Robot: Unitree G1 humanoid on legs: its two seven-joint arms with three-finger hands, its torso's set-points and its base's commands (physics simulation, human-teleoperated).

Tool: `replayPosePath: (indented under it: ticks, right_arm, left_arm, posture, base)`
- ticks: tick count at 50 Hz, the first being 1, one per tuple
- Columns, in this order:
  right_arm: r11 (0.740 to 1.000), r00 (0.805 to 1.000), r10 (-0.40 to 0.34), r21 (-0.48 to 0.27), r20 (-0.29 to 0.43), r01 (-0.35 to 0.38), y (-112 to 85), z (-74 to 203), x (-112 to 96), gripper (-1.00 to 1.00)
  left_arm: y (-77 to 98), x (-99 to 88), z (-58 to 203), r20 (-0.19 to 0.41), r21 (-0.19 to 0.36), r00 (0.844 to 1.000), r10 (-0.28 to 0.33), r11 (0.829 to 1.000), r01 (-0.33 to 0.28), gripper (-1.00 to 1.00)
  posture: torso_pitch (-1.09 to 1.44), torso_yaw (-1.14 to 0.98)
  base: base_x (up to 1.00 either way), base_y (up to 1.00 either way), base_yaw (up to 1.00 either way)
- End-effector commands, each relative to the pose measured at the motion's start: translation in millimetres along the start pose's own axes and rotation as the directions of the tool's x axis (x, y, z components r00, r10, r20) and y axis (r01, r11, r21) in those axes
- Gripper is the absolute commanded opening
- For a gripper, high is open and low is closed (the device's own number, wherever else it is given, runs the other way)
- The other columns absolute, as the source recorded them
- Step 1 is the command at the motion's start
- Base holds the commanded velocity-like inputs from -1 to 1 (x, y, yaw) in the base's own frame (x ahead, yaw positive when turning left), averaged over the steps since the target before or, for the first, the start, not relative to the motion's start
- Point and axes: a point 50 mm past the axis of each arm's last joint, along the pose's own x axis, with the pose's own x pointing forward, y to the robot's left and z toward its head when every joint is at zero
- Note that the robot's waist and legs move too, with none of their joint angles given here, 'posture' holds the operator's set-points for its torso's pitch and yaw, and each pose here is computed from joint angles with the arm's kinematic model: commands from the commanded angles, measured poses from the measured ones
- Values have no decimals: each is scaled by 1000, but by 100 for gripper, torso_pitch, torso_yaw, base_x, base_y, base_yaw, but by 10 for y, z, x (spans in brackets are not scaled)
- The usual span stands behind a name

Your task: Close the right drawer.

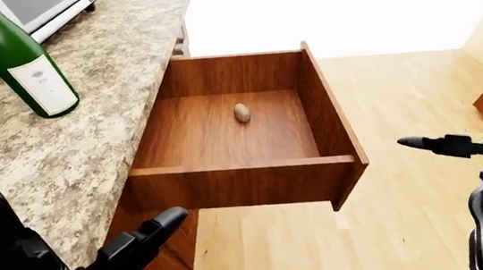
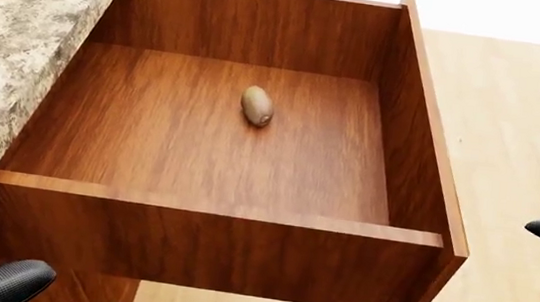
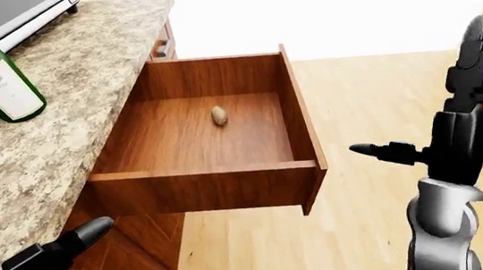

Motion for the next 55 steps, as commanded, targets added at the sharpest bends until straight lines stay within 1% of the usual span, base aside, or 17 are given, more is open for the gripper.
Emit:
replayPosePath:
  ticks: [1,6,8,9,10,11,13,16,24,26,30,32,38,43,49,53,55]
  right_arm:
    - [998,997,-57,-5,50,57,-29,-36,48,100]
    - [999,998,-46,-28,-41,45,129,-456,22,100]
    - [1000,995,-29,-11,-100,28,225,-635,-1,100]
    - [999,988,-25,42,-155,32,265,-728,-5,100]
    - [999,986,-17,26,-163,21,301,-779,1,100]
    - [997,981,-13,71,-193,28,329,-835,2,100]
    - [995,965,7,100,-261,19,471,-1056,-33,100]
    - [995,952,31,101,-306,0,608,-1217,-121,100]
    - [991,903,119,98,-413,-86,836,-1354,-392,100]
    - [987,881,153,118,-448,-111,886,-1379,-472,100]
    - [977,860,207,149,-467,-154,998,-1361,-529,100]
    - [968,850,237,192,-471,-163,1053,-1342,-541,100]
    - [959,847,270,207,-458,-194,1147,-1292,-548,100]
    - [940,845,323,250,-427,-233,1220,-1240,-543,100]
    - [925,836,365,263,-410,-275,1303,-1192,-529,100]
    - [893,814,438,288,-382,-346,1398,-1134,-478,100]
    - [885,808,458,278,-370,-374,1442,-1103,-448,100]
  left_arm:
    - [50,25,65,38,-8,999,32,999,-31,100]
    - [45,23,61,37,-8,999,30,1000,-30,100]
    - [46,25,59,36,-7,999,31,999,-31,100]
    - [45,24,59,36,-8,999,31,999,-31,100]
    - [44,23,58,36,-8,999,31,1000,-31,100]
    - [41,22,56,35,-9,999,29,1000,-29,100]
    - [43,25,55,35,-8,999,31,999,-31,100]
    - [41,28,51,33,-8,999,31,1000,-31,100]
    - [37,34,46,31,-8,999,30,1000,-30,100]
    - [40,34,47,32,-7,999,32,999,-31,100]
    - [40,34,48,32,-8,999,32,999,-32,100]
    - [39,33,48,33,-10,999,32,999,-31,100]
    - [44,32,51,33,-10,999,32,999,-32,100]
    - [42,30,46,32,-9,999,32,999,-31,100]
    - [41,31,45,31,-9,999,31,999,-31,100]
    - [41,31,45,31,-9,999,31,999,-30,100]
    - [45,32,48,31,-9,999,32,999,-32,100]
  posture:
    - [0,0]
    - [0,0]
    - [0,0]
    - [0,0]
    - [0,0]
    - [0,0]
    - [0,0]
    - [0,0]
    - [0,0]
    - [0,0]
    - [0,0]
    - [0,0]
    - [0,0]
    - [0,0]
    - [0,0]
    - [0,0]
    - [0,0]
  base:
    - [0,0,0]
    - [0,0,0]
    - [0,0,0]
    - [0,0,0]
    - [0,0,0]
    - [0,0,0]
    - [0,0,0]
    - [0,0,0]
    - [0,0,0]
    - [0,0,0]
    - [0,0,0]
    - [0,0,0]
    - [0,0,0]
    - [0,0,0]
    - [0,0,0]
    - [0,0,0]
    - [0,0,0]
